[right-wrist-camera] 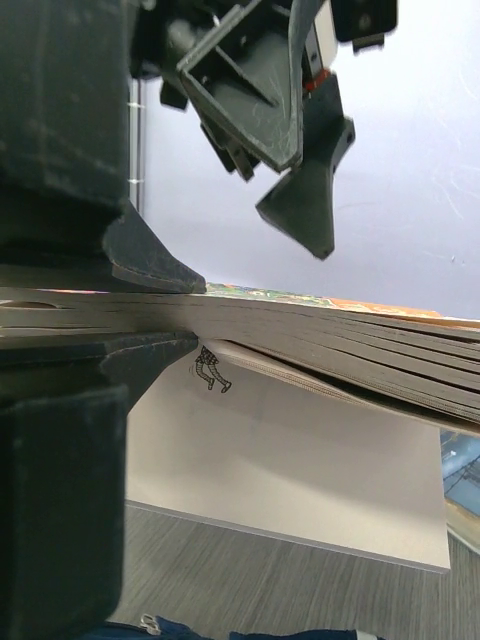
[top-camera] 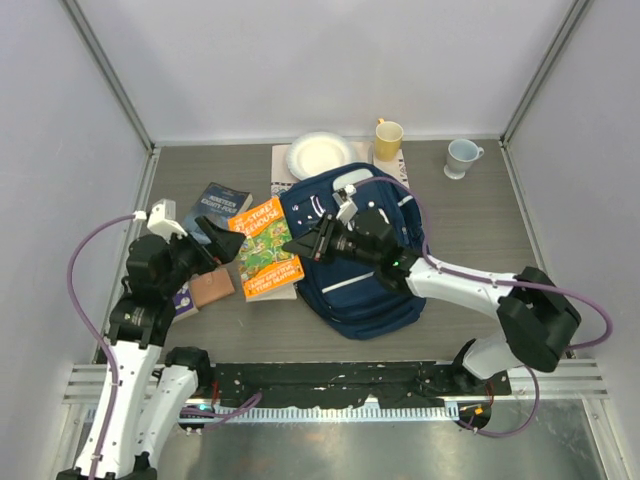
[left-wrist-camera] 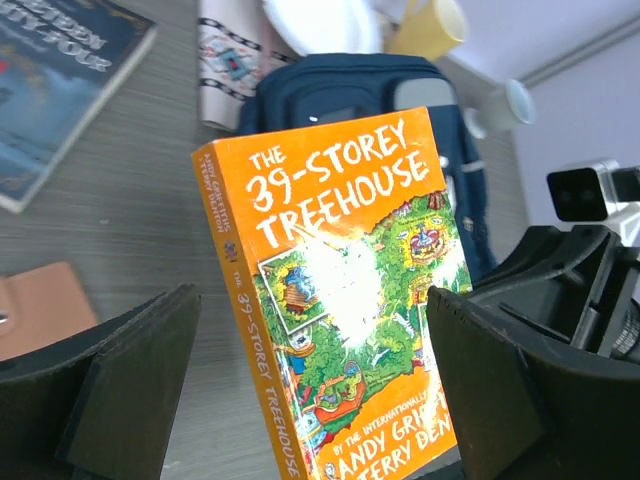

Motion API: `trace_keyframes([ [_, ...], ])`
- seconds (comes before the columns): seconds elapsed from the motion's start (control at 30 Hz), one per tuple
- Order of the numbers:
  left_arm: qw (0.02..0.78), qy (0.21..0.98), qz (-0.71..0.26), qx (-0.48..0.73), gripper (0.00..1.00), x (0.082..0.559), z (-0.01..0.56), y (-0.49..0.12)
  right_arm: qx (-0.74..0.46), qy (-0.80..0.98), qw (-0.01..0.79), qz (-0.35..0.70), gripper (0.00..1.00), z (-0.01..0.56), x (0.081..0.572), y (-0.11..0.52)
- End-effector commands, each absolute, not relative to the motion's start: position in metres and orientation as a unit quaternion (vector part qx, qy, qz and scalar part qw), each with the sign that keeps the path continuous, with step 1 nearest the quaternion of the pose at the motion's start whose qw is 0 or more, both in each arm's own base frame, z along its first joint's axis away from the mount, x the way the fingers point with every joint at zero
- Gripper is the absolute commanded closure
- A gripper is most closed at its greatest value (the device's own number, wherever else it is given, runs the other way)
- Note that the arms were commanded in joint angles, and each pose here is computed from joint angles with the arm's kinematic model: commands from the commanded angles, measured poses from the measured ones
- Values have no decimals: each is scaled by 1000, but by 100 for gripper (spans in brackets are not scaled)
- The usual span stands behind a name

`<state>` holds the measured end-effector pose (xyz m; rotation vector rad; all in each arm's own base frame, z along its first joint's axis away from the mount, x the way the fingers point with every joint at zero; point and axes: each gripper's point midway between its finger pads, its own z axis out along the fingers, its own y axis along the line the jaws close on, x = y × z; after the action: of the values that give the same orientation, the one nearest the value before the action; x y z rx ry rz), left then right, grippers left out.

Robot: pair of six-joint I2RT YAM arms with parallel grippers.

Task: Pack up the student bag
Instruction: Pick up the book from the center of the board.

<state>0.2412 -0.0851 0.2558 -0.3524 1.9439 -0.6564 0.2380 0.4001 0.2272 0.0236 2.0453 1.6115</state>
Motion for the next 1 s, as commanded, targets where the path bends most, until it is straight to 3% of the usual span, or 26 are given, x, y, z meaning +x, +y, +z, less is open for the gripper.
trace_keyframes([
  [0.0, 525, 756, -378, -99, 0, 241, 282, -118, -7, 683, 327, 653, 99, 303, 228, 382],
  [0.57, 523, 666, -530, -38, 1, 244, 315, -159, -15, 644, 343, 684, 99, 334, 198, 348],
  [0.97, 494, 668, -556, -23, 0, 249, 299, -170, -44, 603, 332, 724, 99, 348, 183, 349],
])
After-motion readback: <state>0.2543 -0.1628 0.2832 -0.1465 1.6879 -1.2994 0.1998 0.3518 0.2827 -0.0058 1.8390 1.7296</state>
